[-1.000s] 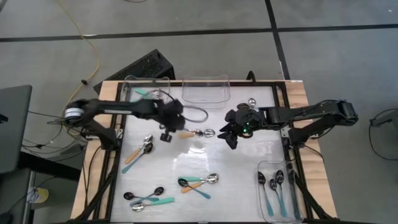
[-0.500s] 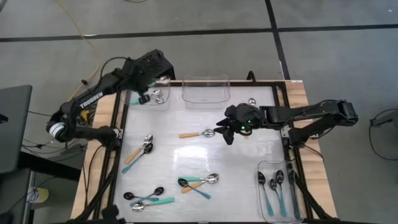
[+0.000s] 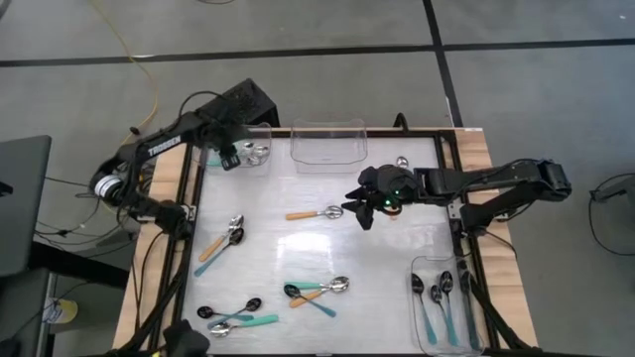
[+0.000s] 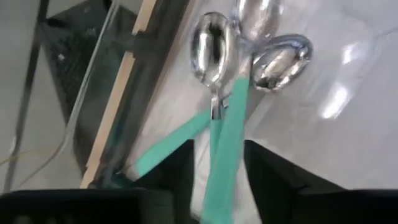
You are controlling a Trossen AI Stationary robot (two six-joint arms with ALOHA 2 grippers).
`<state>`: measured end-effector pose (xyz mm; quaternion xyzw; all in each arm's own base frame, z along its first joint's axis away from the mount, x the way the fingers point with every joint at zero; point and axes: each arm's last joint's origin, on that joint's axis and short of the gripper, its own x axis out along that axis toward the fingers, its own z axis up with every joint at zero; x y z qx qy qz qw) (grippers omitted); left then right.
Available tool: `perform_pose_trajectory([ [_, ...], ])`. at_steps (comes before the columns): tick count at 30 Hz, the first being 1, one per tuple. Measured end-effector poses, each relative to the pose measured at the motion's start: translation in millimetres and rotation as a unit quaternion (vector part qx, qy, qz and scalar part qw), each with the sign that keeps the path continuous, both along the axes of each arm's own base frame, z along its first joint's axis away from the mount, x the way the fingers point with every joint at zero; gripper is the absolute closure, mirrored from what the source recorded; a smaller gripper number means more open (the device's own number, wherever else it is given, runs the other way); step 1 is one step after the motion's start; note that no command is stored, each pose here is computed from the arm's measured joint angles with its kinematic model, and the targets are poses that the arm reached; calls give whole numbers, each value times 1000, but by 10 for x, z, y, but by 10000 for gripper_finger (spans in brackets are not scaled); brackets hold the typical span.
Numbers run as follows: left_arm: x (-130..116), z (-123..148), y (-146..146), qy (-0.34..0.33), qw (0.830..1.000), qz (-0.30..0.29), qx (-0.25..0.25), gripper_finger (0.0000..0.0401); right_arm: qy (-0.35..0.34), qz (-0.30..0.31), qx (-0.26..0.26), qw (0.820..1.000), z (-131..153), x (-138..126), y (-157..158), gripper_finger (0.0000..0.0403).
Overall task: Sort silverware by color (type)
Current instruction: Put the green spoon into the top left transparent bin, then put the yellow spoon into the top right transparent bin
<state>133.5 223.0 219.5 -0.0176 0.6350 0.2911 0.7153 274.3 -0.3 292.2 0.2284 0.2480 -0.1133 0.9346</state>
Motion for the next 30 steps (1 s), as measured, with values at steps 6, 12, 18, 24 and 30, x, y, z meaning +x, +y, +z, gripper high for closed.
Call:
perform_pose_trajectory([
  [6, 63, 48, -77, 13, 1000, 4, 9, 201, 0, 6, 2, 1000, 0, 0, 31, 210],
  [12, 173, 238, -313, -85, 996, -6, -39, 190, 0, 10, 2, 1000, 0, 0, 50, 210],
  [18, 396, 336, -764, -196, 968, -30, -153, 192, 27, 10, 2, 1000, -74, 12, 51, 210],
  [24, 770, 170, -1327, -231, 949, -106, -186, 199, 54, 5, 2, 999, -125, -8, 23, 210],
  [30, 1316, -47, -1757, -343, 914, -195, -96, 200, 56, 6, 1, 998, -116, -27, 29, 210],
])
